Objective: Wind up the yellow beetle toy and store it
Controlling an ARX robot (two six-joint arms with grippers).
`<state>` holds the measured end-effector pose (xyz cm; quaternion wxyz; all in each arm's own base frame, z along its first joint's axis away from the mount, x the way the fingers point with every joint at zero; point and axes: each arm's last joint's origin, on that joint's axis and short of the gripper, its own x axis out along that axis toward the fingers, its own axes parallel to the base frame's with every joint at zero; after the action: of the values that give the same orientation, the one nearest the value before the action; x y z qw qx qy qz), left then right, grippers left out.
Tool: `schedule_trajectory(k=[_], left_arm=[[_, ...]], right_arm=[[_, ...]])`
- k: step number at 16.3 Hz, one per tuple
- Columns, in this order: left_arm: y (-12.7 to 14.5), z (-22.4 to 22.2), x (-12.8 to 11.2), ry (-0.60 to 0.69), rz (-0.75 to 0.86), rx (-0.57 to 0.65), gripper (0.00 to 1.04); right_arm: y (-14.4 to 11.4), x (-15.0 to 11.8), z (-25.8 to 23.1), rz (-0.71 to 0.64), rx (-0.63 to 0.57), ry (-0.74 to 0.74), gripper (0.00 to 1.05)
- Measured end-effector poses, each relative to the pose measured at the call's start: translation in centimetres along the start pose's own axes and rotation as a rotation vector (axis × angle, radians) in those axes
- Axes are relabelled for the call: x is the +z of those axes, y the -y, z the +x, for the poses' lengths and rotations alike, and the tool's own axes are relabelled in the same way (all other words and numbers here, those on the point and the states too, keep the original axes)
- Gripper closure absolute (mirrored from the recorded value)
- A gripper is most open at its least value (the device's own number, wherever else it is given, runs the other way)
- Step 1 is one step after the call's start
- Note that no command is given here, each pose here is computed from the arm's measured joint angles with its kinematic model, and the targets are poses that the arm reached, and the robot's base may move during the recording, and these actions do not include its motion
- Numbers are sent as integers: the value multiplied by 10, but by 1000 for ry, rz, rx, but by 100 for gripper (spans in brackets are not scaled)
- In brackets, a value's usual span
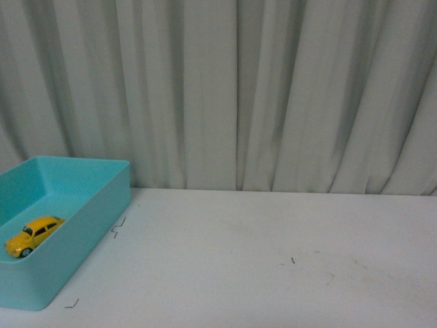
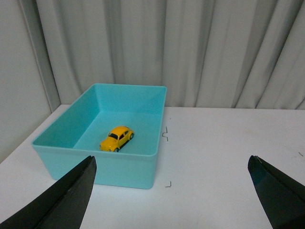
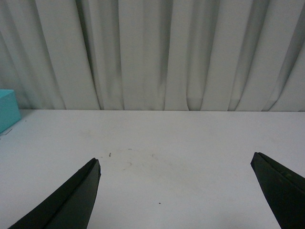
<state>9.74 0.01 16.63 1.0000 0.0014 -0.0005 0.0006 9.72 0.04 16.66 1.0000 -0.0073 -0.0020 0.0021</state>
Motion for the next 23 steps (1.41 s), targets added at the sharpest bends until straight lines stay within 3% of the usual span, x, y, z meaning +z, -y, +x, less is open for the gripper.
schedule_trajectory(k=[23], left_arm=[[0, 0, 0, 1, 0, 1, 7]], right_arm=[[0, 0, 0, 0, 0, 2, 7]])
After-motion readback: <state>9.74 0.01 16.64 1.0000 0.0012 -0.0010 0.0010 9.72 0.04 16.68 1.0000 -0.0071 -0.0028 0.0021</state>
